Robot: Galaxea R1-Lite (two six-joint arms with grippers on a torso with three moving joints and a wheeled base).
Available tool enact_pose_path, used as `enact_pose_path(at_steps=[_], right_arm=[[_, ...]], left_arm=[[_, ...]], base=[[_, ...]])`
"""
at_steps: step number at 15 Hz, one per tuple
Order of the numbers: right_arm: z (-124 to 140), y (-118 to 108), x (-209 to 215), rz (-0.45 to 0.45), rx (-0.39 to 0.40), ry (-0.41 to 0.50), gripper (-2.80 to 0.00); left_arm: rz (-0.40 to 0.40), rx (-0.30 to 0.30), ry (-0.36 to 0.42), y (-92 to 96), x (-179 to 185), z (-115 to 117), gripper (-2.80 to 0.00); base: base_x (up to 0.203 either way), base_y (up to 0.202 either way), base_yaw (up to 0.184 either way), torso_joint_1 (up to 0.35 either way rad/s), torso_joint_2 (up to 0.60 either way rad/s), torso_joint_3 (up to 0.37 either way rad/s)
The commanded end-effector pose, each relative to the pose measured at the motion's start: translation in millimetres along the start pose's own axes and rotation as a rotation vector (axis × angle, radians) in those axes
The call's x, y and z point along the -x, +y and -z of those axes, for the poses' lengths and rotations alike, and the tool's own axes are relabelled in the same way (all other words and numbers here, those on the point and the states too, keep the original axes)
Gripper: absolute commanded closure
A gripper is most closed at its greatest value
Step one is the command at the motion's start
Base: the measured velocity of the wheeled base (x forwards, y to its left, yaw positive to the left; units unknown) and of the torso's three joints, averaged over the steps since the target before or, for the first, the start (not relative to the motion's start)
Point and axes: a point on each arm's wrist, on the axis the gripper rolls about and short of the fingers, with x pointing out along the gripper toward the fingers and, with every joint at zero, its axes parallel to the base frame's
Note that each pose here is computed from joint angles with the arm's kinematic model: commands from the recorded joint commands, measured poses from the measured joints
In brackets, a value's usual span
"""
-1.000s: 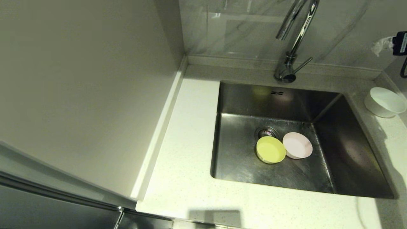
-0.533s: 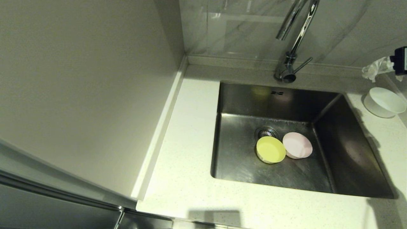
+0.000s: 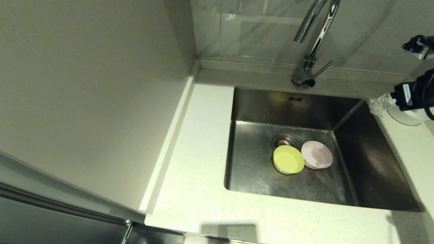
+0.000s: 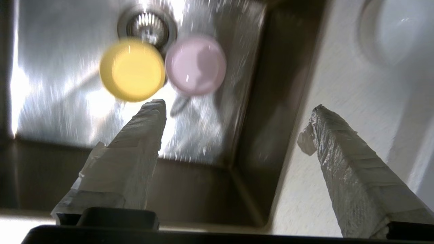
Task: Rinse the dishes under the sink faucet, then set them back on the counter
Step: Put a bowl back to the table from the sink
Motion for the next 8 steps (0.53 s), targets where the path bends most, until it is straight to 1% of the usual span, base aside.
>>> enact_pose_path(at_steps=[1,3,4,5,6,7,8], right_arm=[[9,10,-15,-0.017,0.020,0.071,-2.80],[6,13,-29,-0.034,0.024,0.072,-2.80],[1,18,-38,-0.068,0.032,0.031,-2.80],[1,24,-49,-0.113,0.059,0.008,-2.80],[6,29,-63,-0.147,0.102,0.015,-2.80],[10,34,-81,-0.169,0.146,0.008,-2.80],[12,38,-100,-0.176,0.168,-0.006,-2.80]], left_arm=[[-0.001,0.001,-0.002,0.0,0,0,0.00],[-0.001,0.001,-0.002,0.0,0,0,0.00],[-0.001,0.001,-0.002,0.0,0,0,0.00],[-0.001,0.001,-0.002,0.0,0,0,0.00],[-0.001,0.001,-0.002,0.0,0,0,0.00],[-0.001,0.001,-0.002,0.0,0,0,0.00],[-0.001,0.001,-0.002,0.0,0,0,0.00]], base=[[0.000,0.000,0.000,0.000,0.00,0.000],[0.000,0.000,0.000,0.000,0.00,0.000],[0.000,0.000,0.000,0.000,0.00,0.000],[0.000,0.000,0.000,0.000,0.00,0.000],[0.000,0.000,0.000,0.000,0.00,0.000],[0.000,0.000,0.000,0.000,0.00,0.000],[0.000,0.000,0.000,0.000,0.00,0.000]])
